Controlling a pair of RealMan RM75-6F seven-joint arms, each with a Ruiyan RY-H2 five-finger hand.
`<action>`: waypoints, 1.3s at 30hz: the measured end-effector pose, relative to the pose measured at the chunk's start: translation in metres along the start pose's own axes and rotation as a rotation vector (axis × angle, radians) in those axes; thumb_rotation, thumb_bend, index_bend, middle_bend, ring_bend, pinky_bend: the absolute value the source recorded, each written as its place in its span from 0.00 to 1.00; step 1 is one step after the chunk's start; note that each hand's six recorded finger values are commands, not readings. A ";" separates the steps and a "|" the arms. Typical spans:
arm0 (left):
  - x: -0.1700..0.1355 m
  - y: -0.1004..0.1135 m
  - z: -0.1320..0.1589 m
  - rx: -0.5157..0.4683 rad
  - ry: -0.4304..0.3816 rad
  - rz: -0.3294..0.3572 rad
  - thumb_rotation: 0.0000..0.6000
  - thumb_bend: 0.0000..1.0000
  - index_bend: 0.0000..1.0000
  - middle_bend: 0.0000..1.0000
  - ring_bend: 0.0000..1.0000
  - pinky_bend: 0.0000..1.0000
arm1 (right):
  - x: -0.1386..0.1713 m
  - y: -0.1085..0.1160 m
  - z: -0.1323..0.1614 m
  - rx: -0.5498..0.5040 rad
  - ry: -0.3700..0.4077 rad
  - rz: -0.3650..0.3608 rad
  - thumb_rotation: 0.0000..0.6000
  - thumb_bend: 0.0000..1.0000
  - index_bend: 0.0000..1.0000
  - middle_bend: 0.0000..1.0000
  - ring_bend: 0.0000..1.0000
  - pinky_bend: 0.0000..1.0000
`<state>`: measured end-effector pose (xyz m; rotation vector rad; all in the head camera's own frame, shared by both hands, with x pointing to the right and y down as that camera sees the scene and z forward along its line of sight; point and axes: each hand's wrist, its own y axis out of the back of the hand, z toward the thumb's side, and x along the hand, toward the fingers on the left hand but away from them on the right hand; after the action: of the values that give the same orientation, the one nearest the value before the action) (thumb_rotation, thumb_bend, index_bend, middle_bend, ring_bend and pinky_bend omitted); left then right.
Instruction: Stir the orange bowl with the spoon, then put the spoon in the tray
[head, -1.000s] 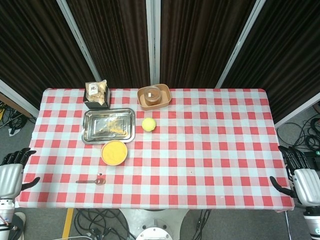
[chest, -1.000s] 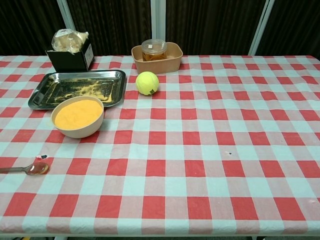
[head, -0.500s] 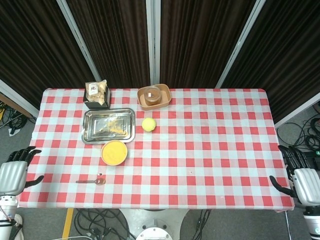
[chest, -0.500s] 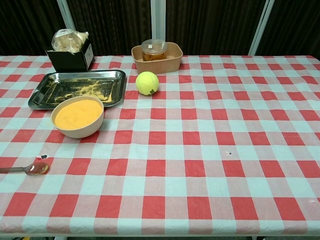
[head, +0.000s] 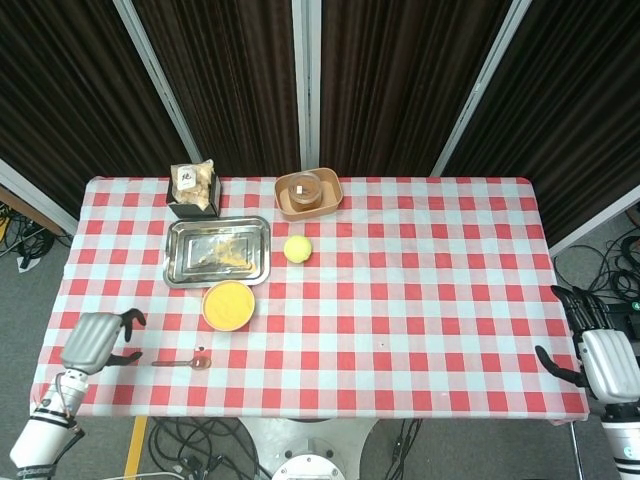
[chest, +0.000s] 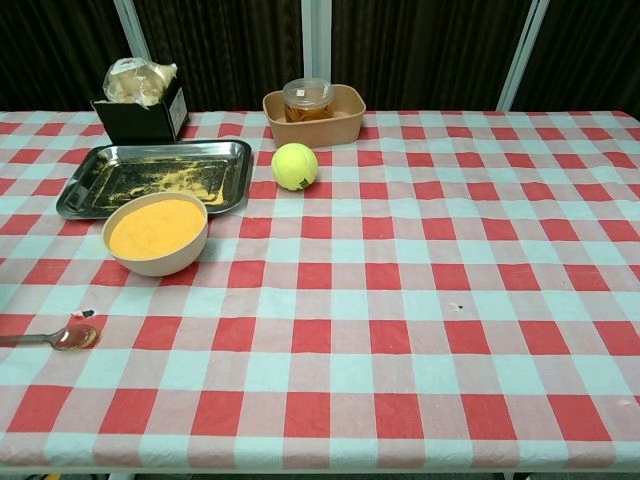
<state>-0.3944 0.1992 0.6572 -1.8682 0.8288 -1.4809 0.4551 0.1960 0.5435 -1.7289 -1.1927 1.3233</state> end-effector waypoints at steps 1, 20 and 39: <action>0.001 -0.005 0.004 -0.008 -0.008 -0.012 1.00 0.19 0.51 0.82 0.82 0.95 | 0.000 0.000 0.000 0.000 -0.002 0.000 1.00 0.24 0.00 0.10 0.00 0.00; 0.008 -0.072 0.033 -0.068 0.005 -0.187 1.00 0.29 0.55 0.89 0.89 0.97 | 0.001 -0.001 0.001 -0.001 -0.001 0.003 1.00 0.24 0.00 0.10 0.00 0.00; 0.012 -0.085 0.029 -0.075 0.060 -0.230 1.00 0.36 0.58 0.90 0.89 0.97 | 0.005 0.000 -0.002 -0.001 -0.011 0.000 1.00 0.24 0.00 0.10 0.00 0.00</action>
<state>-0.3553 0.2446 0.7253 -2.0395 0.7253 -1.6725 0.4572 0.2009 0.5416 -1.7249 -1.1994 1.3338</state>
